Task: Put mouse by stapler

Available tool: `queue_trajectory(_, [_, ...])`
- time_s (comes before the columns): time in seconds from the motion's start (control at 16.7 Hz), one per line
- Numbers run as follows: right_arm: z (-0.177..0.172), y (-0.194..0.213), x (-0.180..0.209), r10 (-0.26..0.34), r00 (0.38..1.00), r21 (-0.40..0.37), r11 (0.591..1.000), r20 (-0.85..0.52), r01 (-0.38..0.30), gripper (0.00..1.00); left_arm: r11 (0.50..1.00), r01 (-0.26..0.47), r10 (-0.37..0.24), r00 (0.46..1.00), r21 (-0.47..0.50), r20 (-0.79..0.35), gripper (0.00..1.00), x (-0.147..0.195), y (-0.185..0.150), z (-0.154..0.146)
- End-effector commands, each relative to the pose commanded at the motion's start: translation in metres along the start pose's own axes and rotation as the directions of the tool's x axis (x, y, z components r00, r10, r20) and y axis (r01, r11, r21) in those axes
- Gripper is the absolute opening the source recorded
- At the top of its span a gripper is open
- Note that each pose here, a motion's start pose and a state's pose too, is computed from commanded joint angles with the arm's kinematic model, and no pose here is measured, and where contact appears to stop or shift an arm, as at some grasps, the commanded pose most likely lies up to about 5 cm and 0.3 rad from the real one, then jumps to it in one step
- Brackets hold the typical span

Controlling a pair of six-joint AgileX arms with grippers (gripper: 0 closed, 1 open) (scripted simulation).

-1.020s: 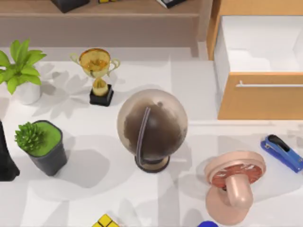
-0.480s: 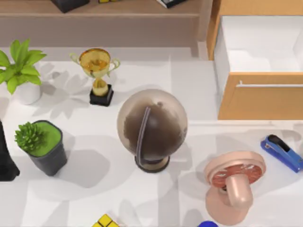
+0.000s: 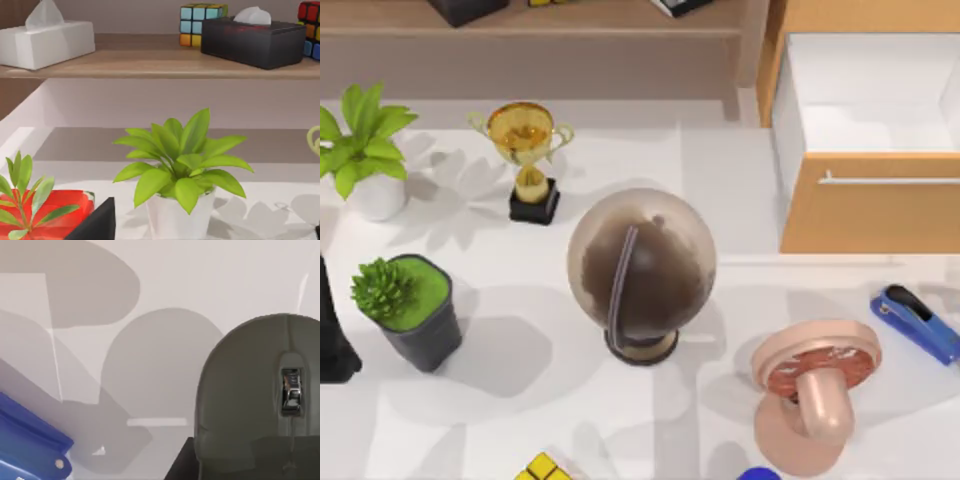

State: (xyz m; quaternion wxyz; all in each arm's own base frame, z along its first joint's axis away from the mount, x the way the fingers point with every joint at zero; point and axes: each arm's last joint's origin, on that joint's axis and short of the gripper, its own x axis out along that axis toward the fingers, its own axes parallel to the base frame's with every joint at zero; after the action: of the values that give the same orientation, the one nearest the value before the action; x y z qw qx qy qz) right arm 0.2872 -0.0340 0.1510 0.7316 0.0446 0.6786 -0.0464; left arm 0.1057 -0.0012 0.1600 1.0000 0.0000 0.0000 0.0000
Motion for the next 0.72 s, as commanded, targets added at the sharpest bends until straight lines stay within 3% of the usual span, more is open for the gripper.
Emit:
queue_trajectory(0.36, [-0.002,-0.0062,-0.0005,-0.012,1.0,0.138,0.99,0.001,0.012,0.0,1.0,0.0,0.0,1.0,0.0,0.0,1.0,0.0,0.0,0.0])
queue_trajectory(0.72, [0.0008,-0.0047,0.001,0.024,1.0,0.177,0.984,0.01,-0.025,0.0,1.0,0.0,0.0,1.0,0.0,0.0,1.0,0.0,0.0,0.0])
